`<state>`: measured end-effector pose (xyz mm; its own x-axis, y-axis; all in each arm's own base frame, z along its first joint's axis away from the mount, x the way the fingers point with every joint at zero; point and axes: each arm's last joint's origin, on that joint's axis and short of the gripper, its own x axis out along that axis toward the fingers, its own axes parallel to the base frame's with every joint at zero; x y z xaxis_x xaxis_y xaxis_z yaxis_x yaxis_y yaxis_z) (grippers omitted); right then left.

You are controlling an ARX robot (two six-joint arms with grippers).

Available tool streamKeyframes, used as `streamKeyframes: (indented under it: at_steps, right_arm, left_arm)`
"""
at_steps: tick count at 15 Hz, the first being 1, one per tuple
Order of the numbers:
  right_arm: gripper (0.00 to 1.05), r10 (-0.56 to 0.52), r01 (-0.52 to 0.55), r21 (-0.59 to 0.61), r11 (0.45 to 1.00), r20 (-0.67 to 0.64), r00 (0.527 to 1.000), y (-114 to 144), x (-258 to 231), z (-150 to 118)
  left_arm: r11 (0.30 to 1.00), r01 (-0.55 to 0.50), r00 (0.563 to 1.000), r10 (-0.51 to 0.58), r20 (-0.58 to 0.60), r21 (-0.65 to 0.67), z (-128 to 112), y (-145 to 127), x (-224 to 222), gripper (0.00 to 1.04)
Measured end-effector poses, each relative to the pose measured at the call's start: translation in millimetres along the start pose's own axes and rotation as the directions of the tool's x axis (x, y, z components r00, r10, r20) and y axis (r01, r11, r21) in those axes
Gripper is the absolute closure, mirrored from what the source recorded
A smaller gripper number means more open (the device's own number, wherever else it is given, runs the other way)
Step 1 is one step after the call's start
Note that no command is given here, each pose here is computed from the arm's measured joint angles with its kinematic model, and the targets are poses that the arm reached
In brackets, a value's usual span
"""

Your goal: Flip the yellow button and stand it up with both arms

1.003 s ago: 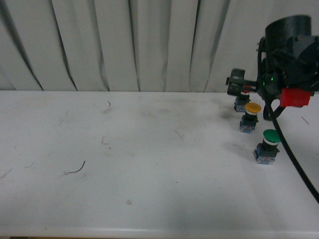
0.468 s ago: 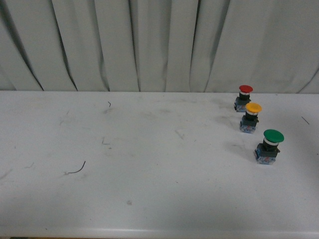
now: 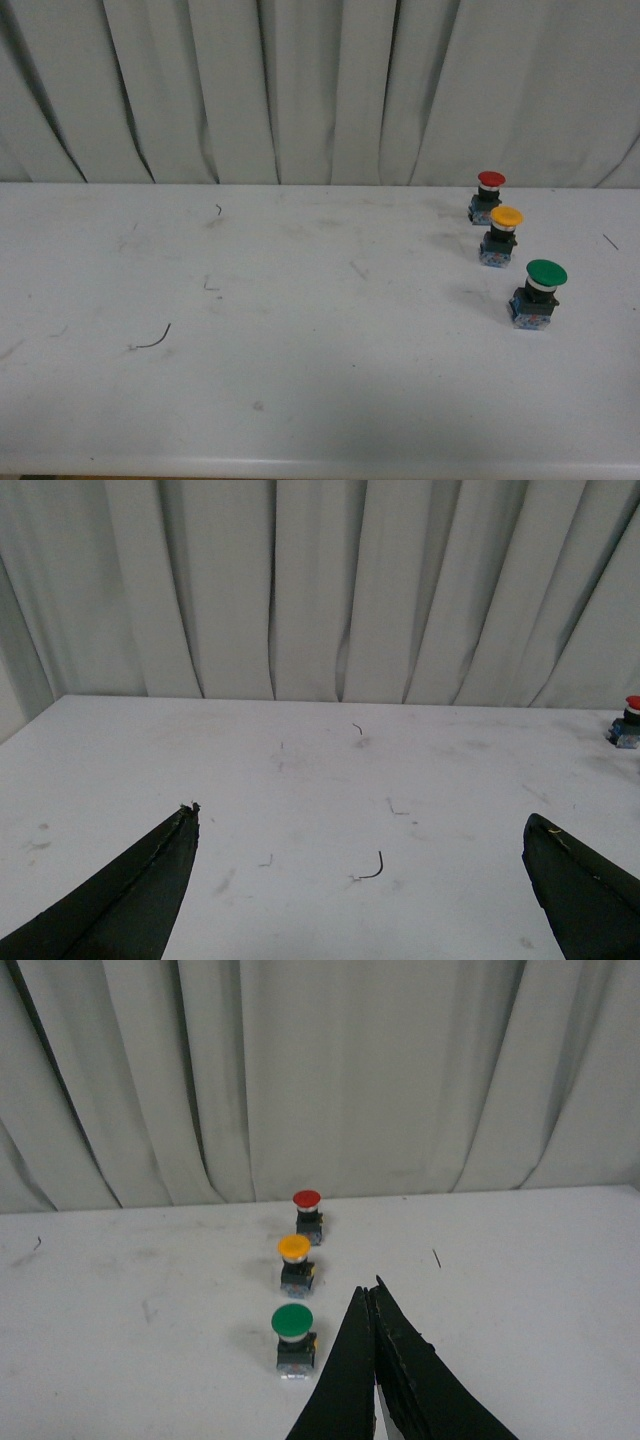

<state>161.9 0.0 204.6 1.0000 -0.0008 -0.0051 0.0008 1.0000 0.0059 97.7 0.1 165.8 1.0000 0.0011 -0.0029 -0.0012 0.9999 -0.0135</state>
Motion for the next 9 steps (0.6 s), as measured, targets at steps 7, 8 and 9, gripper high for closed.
streamKeyframes:
  at_steps: [7,8,9]
  right_arm:
    - [1.03,0.000,0.000,0.000,1.000,-0.002,1.000,-0.2,-27.6,-23.5]
    - [1.03,0.000,0.000,0.000,1.000,0.003,1.000,-0.2,-30.4,-24.6]
    - [1.03,0.000,0.000,0.000,1.000,0.003,1.000,-0.2,-33.2,-26.3]
  left_arm:
    - [1.000,0.000,1.000,0.000,0.000,0.000,0.0,0.0,0.0,0.07]
    - [1.000,0.000,1.000,0.000,0.000,0.000,0.0,0.0,0.0,0.07]
    - [1.000,0.000,1.000,0.000,0.000,0.000,0.0,0.0,0.0,0.07]
